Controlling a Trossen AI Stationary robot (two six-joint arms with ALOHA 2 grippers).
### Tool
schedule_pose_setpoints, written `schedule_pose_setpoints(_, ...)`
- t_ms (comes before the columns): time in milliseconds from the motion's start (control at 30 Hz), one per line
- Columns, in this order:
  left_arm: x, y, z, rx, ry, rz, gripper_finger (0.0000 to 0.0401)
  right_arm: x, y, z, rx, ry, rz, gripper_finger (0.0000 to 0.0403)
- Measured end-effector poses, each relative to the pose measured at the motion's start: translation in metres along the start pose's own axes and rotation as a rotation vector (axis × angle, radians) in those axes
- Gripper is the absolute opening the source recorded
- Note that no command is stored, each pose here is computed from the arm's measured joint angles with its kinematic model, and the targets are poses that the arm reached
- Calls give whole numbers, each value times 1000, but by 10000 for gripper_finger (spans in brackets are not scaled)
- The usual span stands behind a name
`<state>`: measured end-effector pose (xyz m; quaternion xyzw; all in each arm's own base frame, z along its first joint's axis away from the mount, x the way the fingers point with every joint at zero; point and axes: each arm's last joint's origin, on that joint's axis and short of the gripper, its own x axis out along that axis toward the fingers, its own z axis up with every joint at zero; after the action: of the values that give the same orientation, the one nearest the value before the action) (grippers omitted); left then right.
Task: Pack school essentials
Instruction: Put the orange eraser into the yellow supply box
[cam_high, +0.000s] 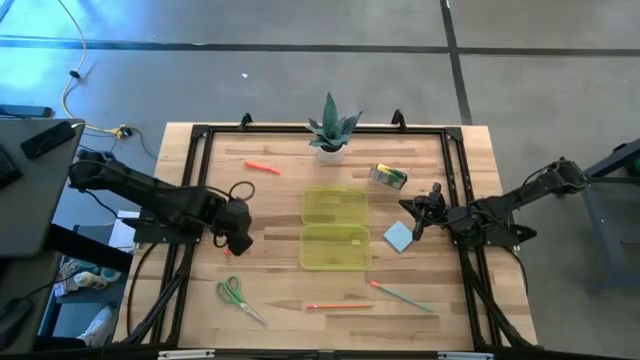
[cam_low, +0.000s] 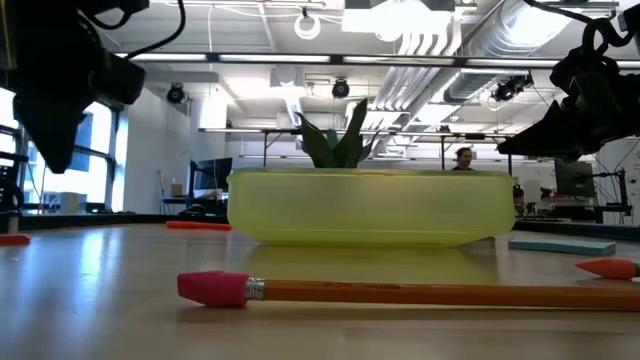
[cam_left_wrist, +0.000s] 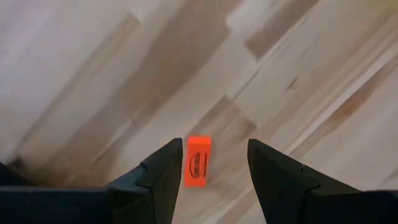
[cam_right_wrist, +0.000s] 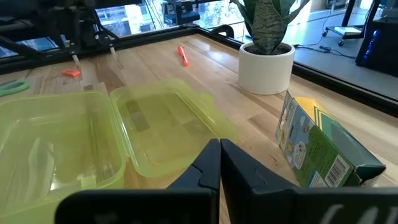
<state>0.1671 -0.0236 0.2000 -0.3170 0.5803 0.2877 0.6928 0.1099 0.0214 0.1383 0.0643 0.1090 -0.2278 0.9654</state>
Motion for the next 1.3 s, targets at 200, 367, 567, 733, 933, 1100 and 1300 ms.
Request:
schedule_pose_setpoints(200,16,-11,-7,21,86,61,172,0,0,0,0,0,0,0)
schedule_pose_setpoints(367,28,-16,-9,18,128,119,172,0,0,0,0,0,0,0)
schedule_pose_setpoints(567,40,-21,-8,16,178,156,172,0,0,0,1,0,0,0)
schedule_pose_setpoints(733,50,-23,-7,15,196,189,172,0,0,0,4,0,0,0)
schedule_pose_setpoints(933,58,-24,-7,7,216,231,172,0,0,0,5,0,0,0)
schedule_pose_setpoints(1100,66,-26,-7,4,242,250,172,0,0,0,5,0,1,0)
schedule_pose_setpoints(1300,75,-29,-7,-27,263,284,172,0,0,0,5,0,1,0)
